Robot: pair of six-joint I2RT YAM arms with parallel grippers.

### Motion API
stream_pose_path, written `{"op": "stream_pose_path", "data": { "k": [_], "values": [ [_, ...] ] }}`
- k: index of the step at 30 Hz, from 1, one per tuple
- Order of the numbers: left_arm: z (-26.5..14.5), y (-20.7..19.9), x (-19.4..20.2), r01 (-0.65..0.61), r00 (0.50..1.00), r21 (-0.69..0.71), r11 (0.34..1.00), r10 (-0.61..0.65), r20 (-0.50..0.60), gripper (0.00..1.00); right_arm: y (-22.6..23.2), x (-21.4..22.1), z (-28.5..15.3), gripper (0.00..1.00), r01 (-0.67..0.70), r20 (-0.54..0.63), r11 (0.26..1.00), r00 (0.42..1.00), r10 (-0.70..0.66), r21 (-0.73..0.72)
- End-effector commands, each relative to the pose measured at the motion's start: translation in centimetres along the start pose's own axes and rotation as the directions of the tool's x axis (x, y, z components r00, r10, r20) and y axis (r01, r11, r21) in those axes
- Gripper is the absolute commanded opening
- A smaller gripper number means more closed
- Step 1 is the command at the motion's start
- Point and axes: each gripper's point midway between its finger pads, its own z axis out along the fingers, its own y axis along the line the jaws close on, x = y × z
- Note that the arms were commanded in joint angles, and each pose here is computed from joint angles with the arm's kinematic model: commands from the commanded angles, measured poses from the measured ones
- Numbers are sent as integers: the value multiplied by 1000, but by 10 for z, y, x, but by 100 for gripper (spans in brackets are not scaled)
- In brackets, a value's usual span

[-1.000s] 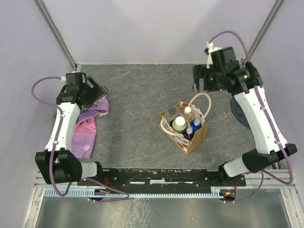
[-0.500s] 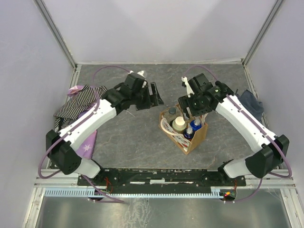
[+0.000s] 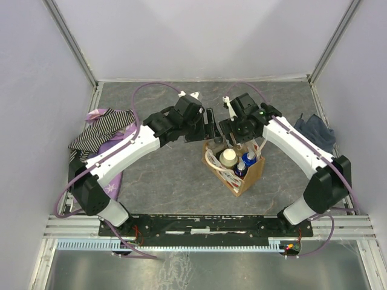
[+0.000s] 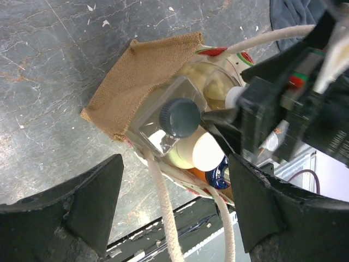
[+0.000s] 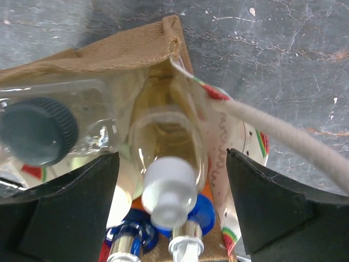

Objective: Take the personal care products out of the canvas bag

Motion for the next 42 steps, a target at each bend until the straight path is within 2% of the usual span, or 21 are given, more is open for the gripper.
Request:
{"op": "stream_pose_path", "data": {
  "k": [1,8,10,15,18,20,22,24,25,26,27,28,29,30,36,42],
  "values": [
    [-21,-12,1,20,1000,22,1000,-20,22,84,-10,-3,25,86,24,-9,997,1000,-24,69],
    [-18,-11,52,-16,998,-3,1000,16,-69,81,-10,17,44,72,32,-68,998,997,-27,63],
    [-10,-4,63,-30,996,-34,999,27,-86,81,-7,21,50,64,32,-87,998,996,-28,47],
    [4,19,71,-52,995,-123,991,41,-93,81,-3,20,46,30,14,-74,1000,997,-12,25],
    [11,28,70,-68,996,-166,984,56,-76,81,-1,13,35,21,11,-49,1000,999,-10,20],
    [16,34,69,-74,996,-195,978,62,-69,81,0,6,25,19,9,-24,1000,1000,-8,13],
    [22,33,70,-76,995,-198,977,62,-74,81,2,0,15,11,8,-3,1000,1000,-8,-5],
    [26,33,73,-77,994,-194,978,61,-90,69,3,-7,2,2,6,26,1000,1000,-6,-12],
    [27,30,74,-74,994,-181,981,58,-91,55,3,-11,-5,1,5,40,1000,999,-4,-13],
    [25,29,73,-70,995,-172,983,56,-85,34,3,-15,-15,1,4,61,1000,998,-3,-13],
    [22,28,71,-62,996,-167,984,50,-76,18,2,-20,-24,1,4,83,1000,997,-3,-10],
    [20,29,70,-57,997,-166,984,47,-66,9,1,-25,-35,1,3,107,1000,994,-2,-7],
    [16,29,68,-54,997,-168,984,46,-55,5,0,-30,-46,1,4,132,1000,991,-3,-4],
    [13,30,67,-53,998,-168,984,45,-50,3,-1,-36,-57,1,2,160,1000,987,-1,-2],
    [12,32,72,-54,997,-169,984,44,-66,3,8,-70,-122,1,1,319,998,947,20,-64],
    [13,33,79,-48,995,-160,986,34,-89,3,14,-120,-168,1,18,493,995,870,32,-95]
  ]
}}
